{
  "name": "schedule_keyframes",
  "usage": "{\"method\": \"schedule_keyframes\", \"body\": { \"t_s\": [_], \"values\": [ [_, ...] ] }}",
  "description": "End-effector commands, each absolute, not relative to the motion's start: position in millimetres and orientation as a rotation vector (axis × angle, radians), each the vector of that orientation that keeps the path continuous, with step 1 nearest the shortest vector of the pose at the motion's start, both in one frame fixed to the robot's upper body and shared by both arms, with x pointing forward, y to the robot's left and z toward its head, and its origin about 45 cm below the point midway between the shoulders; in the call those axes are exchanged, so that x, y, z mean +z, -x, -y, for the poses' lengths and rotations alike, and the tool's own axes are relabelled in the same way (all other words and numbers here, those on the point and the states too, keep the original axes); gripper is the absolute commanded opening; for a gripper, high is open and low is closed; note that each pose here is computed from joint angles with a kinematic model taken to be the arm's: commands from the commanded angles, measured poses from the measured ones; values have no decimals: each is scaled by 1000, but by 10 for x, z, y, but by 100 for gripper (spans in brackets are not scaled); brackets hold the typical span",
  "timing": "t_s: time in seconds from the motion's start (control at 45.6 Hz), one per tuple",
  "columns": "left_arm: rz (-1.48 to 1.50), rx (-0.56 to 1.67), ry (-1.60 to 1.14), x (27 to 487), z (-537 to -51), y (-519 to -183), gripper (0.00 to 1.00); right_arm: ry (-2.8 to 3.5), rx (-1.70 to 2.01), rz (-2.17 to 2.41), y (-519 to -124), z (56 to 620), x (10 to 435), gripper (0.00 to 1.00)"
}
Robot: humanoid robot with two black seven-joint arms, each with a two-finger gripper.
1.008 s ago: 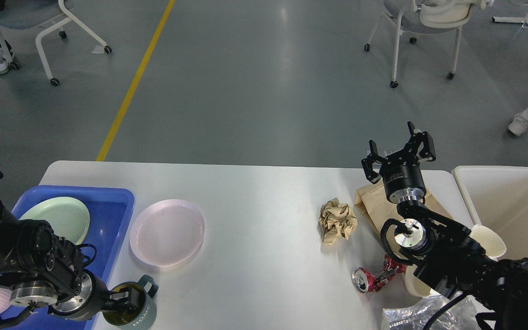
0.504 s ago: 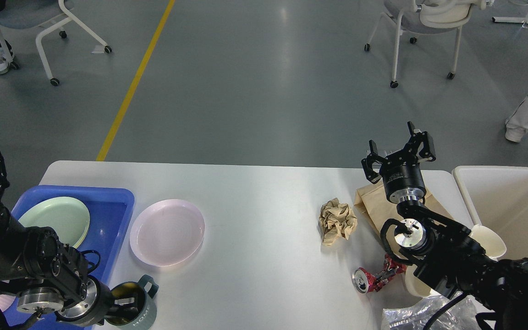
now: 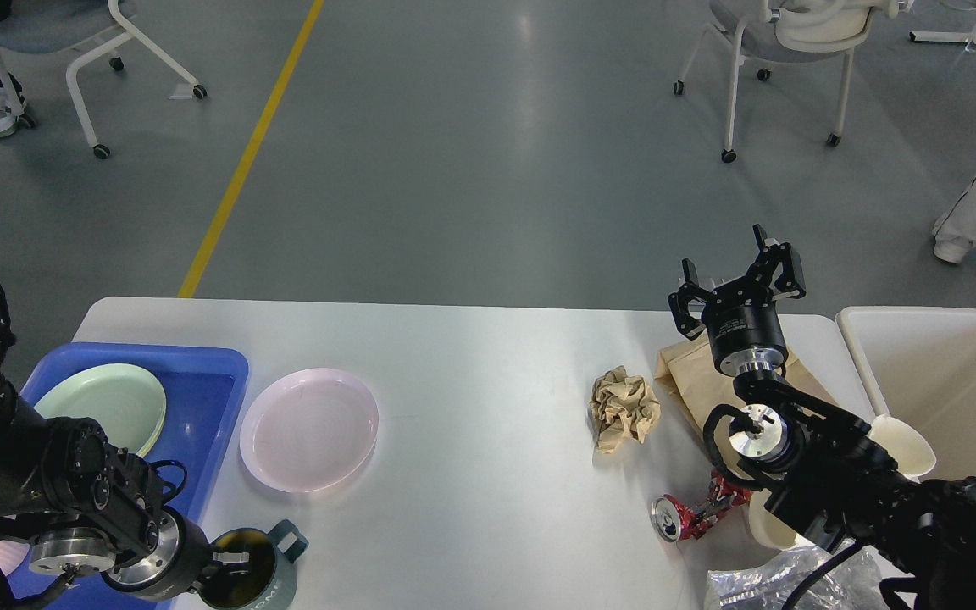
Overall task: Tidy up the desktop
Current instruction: 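Grasp the teal HOME mug with the left gripper, then lift the teal mug and set it down on the blue tray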
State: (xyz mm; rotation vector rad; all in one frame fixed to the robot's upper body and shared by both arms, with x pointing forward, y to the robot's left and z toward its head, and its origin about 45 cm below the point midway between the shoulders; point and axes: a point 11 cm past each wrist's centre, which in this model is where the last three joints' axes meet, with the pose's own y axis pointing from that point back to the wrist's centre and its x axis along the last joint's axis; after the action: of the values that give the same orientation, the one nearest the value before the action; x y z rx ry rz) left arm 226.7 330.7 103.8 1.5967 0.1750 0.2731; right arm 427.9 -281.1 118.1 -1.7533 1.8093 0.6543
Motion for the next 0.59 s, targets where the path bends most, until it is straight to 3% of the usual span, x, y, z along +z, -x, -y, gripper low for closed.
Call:
{"method": "schedule_keyframes", "body": {
  "t_s": [0.0, 0.351, 0.57],
  "values": [
    [-173, 269, -1605, 1050, -3336, -2267, 0, 1753, 654, -1809, -4279, 2812, 1181, 100],
    [-193, 197, -1591, 1367, -3372, -2452, 0, 1753, 654, -1809, -4279, 2812, 1181, 100],
    [-158, 249, -1582, 2370, -3501, -2994, 0, 1753, 654, -1809, -4279, 2812, 1181, 100]
  ]
}}
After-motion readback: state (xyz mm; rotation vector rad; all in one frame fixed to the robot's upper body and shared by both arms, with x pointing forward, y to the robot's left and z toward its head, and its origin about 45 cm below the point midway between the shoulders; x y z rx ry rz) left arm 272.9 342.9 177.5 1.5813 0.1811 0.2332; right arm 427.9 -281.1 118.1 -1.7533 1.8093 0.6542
